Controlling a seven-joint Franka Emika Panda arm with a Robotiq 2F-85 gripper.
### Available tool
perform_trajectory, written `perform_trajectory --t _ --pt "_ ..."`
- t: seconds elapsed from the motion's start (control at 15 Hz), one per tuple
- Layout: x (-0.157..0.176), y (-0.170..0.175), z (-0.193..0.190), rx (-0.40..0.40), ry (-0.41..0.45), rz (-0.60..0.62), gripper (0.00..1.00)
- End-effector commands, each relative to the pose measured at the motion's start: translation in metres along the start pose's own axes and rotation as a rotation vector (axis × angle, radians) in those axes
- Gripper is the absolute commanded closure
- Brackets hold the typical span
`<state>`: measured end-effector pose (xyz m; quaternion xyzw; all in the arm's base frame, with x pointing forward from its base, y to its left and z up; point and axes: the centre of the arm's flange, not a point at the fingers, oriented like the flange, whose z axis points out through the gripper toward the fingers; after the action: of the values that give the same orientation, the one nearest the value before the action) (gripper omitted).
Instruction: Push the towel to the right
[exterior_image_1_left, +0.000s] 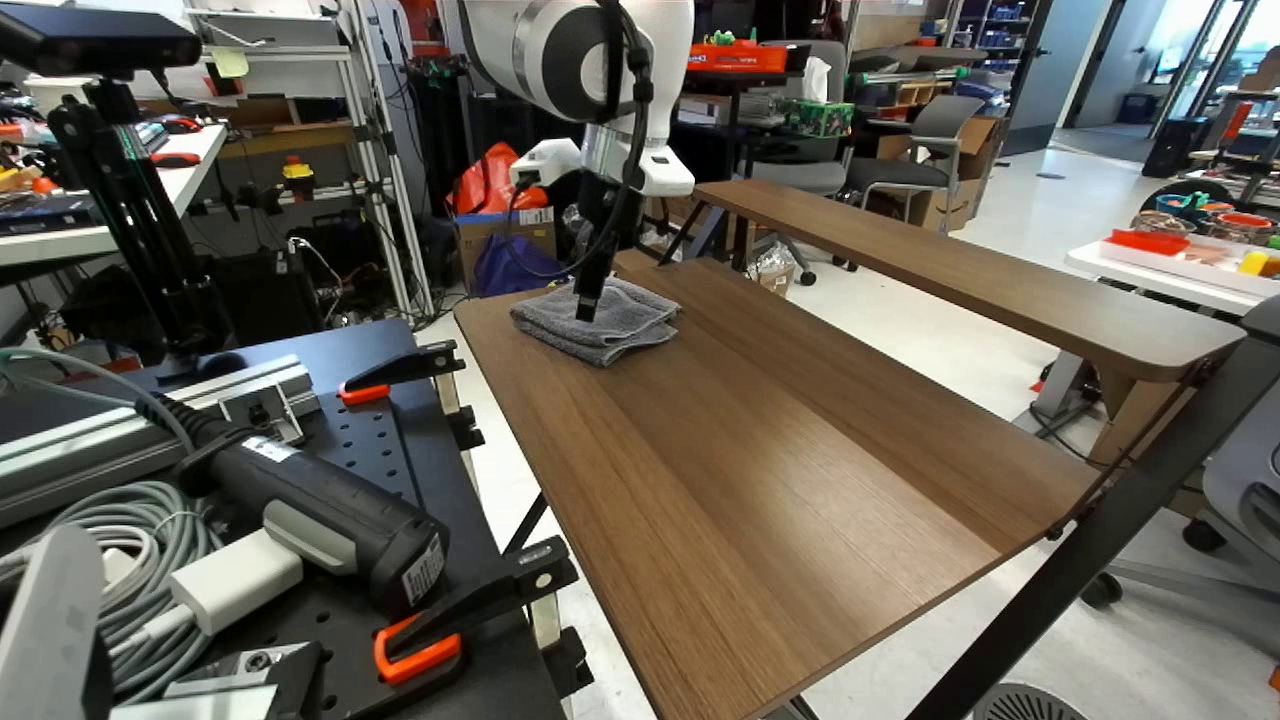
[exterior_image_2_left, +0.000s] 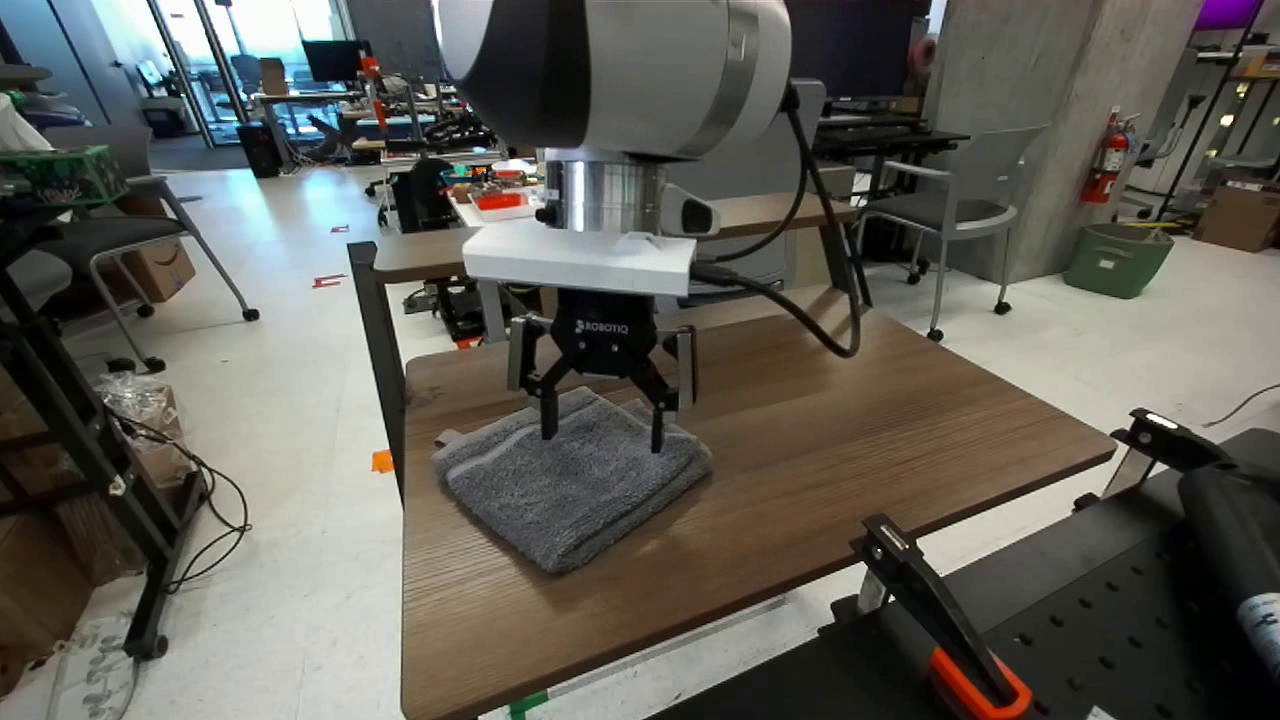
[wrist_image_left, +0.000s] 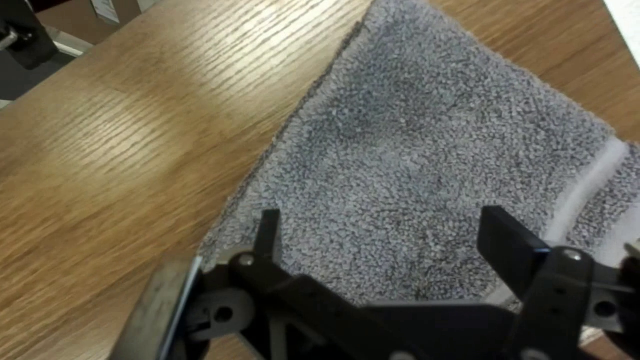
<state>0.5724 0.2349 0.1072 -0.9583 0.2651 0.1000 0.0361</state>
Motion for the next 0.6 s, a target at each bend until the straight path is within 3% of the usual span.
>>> perform_trajectory --t 0.0,0.53 --pt "0.013 -0.019 0.016 0.014 -0.001 0.0 0.0" --pt "0.026 -0.014 0.038 0.017 -0.023 0.022 0.0"
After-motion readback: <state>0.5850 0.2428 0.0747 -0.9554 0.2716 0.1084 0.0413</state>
